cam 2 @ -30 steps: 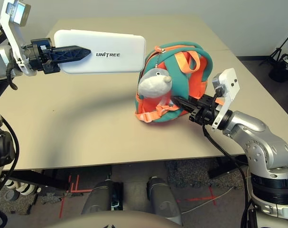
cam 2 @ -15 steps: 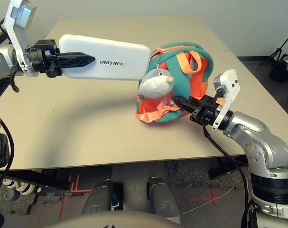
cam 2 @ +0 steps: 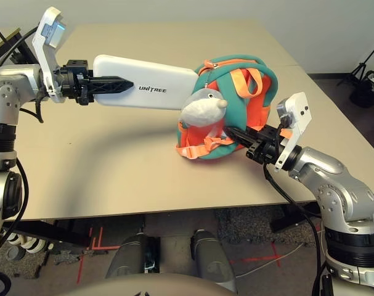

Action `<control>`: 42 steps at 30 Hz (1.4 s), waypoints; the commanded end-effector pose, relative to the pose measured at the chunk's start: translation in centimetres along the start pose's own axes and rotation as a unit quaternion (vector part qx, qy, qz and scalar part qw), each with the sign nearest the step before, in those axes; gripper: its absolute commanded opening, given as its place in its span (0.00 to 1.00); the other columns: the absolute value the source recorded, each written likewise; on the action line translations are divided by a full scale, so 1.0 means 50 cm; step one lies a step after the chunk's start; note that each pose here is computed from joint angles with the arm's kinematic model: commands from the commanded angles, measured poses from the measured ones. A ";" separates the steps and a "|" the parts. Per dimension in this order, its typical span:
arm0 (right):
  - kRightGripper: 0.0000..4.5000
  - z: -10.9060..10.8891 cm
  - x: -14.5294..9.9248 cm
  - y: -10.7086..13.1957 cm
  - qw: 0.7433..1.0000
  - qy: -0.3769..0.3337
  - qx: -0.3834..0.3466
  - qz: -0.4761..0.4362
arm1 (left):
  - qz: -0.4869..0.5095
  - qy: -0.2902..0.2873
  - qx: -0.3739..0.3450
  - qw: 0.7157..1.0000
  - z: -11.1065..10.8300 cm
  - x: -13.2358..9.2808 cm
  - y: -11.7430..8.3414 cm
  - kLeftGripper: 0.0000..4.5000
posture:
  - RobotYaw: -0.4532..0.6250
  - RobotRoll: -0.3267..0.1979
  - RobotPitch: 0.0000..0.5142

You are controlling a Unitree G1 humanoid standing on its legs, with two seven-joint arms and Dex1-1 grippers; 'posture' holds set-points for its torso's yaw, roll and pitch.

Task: Put the pencil case into the backpack and zip it.

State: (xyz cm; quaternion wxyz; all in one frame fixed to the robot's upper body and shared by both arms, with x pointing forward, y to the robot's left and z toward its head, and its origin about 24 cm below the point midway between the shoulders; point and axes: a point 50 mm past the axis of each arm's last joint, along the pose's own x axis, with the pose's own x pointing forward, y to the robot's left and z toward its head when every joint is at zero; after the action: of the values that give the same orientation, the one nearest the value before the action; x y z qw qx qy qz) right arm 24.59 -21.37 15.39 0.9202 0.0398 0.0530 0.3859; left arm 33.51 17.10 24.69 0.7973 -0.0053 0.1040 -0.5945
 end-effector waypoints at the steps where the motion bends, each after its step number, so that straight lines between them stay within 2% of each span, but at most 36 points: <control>1: 0.06 -0.006 0.008 0.016 1.000 0.005 -0.001 0.020 | -0.017 0.007 0.028 0.999 0.011 0.031 -0.008 0.29 | 0.22 0.62 0.07; 8: 0.06 -0.007 0.010 0.018 1.000 0.003 -0.001 0.021 | -0.025 0.017 0.044 0.999 0.008 0.073 0.000 0.29 | 0.20 0.62 0.05; 11: 0.06 -0.008 0.013 0.021 1.000 0.002 -0.001 0.023 | -0.012 0.014 0.059 0.998 0.007 0.111 0.013 0.29 | 0.20 0.62 0.04; 15: 0.06 -0.009 0.015 0.020 1.000 0.001 -0.002 0.024 | -0.009 0.026 0.070 0.997 -0.016 0.158 0.026 0.29 | 0.19 0.62 0.04; 24: 0.06 -0.014 0.016 0.021 1.000 0.004 -0.004 0.027 | -0.025 -0.005 0.051 0.998 -0.036 0.258 0.025 0.29 | 0.18 0.62 0.05; 31: 0.06 -0.015 0.017 0.024 1.000 0.003 -0.005 0.027 | -0.030 0.005 0.060 0.998 -0.043 0.301 0.019 0.29 | 0.17 0.62 0.05; 35: 0.06 -0.015 0.017 0.025 1.000 0.002 -0.005 0.026 | -0.018 0.013 0.069 0.997 -0.042 0.309 0.023 0.29 | 0.16 0.62 0.05; 39: 0.05 -0.016 0.019 0.026 1.000 0.001 -0.004 0.026 | -0.012 0.026 0.062 0.998 -0.040 0.299 0.029 0.60 | 0.17 0.62 0.05; 42: 0.05 -0.017 0.021 0.026 1.000 0.001 -0.003 0.027 | -0.011 0.038 0.064 0.997 -0.034 0.273 0.037 0.86 | 0.17 0.62 0.06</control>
State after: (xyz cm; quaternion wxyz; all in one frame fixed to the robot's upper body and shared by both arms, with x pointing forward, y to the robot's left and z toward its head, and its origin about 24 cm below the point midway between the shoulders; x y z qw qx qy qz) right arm 24.54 -20.38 14.90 0.9171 0.0385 0.0445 0.3943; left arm 38.44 3.99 19.34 0.7813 0.0513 0.1024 -0.6136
